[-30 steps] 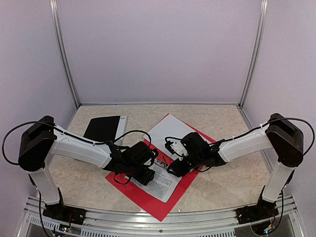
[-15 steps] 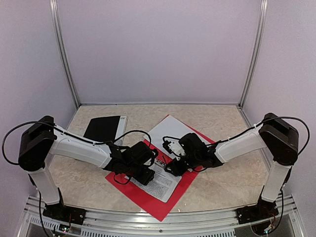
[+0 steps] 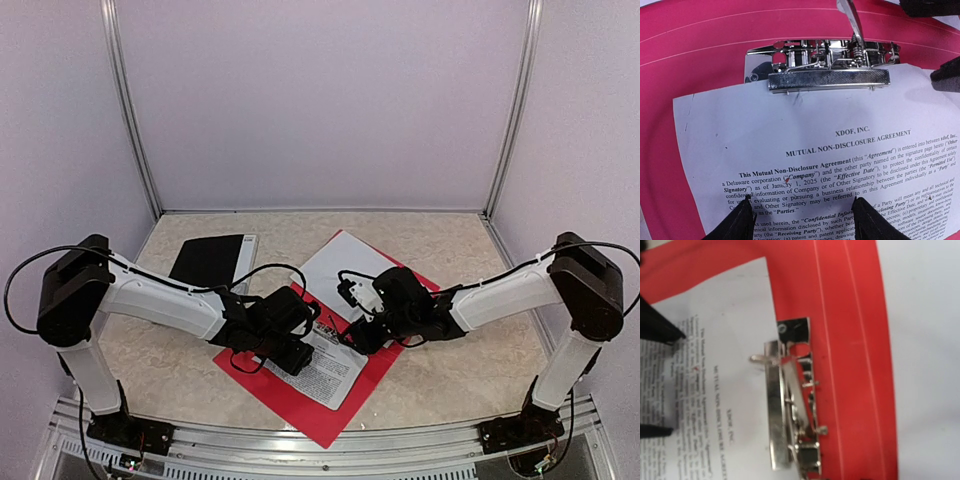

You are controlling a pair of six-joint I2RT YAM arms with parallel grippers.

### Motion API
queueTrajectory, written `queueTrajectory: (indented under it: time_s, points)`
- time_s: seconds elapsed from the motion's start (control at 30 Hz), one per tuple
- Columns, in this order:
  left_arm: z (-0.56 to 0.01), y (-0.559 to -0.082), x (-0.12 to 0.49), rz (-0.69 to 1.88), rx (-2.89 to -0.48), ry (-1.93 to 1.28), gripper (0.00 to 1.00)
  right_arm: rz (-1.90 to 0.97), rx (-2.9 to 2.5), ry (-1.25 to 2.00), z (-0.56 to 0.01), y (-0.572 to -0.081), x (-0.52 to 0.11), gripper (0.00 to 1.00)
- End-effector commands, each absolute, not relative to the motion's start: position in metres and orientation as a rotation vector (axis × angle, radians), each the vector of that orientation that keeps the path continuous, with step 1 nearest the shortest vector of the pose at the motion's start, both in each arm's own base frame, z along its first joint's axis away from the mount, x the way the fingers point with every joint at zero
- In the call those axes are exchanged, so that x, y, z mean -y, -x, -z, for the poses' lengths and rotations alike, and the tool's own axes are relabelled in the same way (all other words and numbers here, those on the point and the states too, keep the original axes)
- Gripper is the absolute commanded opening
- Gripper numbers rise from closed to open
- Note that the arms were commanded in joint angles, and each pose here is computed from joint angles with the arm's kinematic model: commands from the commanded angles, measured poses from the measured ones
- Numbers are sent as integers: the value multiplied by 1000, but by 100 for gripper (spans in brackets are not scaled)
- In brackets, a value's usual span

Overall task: Put the files into the folder
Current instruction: Clamp the file in the folder with some files.

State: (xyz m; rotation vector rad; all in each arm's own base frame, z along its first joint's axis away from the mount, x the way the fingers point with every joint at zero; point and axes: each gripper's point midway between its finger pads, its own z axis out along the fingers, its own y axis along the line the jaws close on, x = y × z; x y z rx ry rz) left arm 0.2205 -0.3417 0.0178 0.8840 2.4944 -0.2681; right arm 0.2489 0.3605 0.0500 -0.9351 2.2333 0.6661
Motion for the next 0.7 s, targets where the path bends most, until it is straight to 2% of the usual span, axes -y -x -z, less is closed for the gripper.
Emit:
queueTrajectory:
  time_s: [0.0,0.4,0.67]
  points:
    - [-17,-216,339,267,-2517,-887,65,-622,-2247,936,-48,-238,-351,48]
    - [-17,-216,341,271,-2516,-886,65,-662,-2230,1011,-47,-211,-366,23]
    - [-18,-217,341,274,-2517,-880,65,-640,-2282,1015,-27,-202,-359,17]
